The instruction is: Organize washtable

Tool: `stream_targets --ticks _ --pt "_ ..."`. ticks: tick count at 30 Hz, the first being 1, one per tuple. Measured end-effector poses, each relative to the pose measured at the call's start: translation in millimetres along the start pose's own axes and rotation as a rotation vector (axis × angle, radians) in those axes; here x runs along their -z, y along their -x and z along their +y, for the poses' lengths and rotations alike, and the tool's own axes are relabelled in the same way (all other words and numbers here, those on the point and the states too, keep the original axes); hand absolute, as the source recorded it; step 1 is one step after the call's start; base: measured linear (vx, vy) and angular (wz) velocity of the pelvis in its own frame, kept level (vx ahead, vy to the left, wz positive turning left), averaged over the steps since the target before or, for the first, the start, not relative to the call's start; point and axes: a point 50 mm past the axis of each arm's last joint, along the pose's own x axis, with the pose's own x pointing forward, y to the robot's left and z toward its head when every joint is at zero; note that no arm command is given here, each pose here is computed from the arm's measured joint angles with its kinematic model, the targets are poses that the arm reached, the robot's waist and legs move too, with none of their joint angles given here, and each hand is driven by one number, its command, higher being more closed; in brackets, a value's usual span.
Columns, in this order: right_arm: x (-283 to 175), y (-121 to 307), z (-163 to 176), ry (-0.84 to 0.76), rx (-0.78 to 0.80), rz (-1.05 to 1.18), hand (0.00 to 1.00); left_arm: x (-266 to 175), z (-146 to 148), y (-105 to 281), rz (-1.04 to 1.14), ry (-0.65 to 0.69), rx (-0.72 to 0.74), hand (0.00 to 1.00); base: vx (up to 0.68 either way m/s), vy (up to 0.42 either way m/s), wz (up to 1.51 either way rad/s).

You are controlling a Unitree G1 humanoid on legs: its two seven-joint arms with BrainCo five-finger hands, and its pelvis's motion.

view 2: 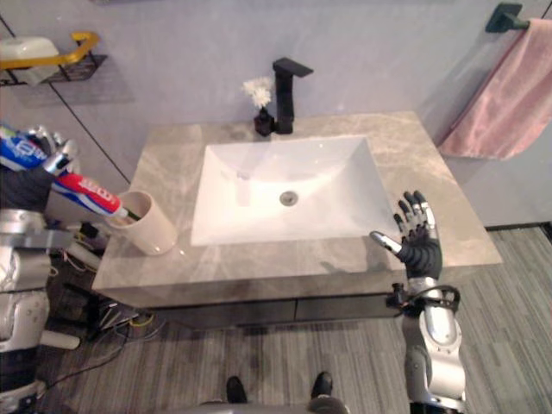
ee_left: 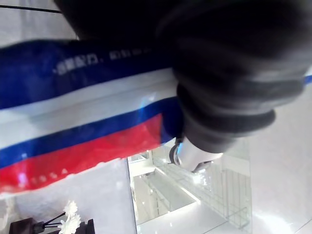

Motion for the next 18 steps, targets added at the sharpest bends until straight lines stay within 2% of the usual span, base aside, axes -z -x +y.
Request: stream_targets --ticks 18 --pt "8 0 12 -0.038 -0.031 0.036 0.00 8 -4 4 0.030 -0.004 -0.002 1.00 0.00 0.000 -0.01"
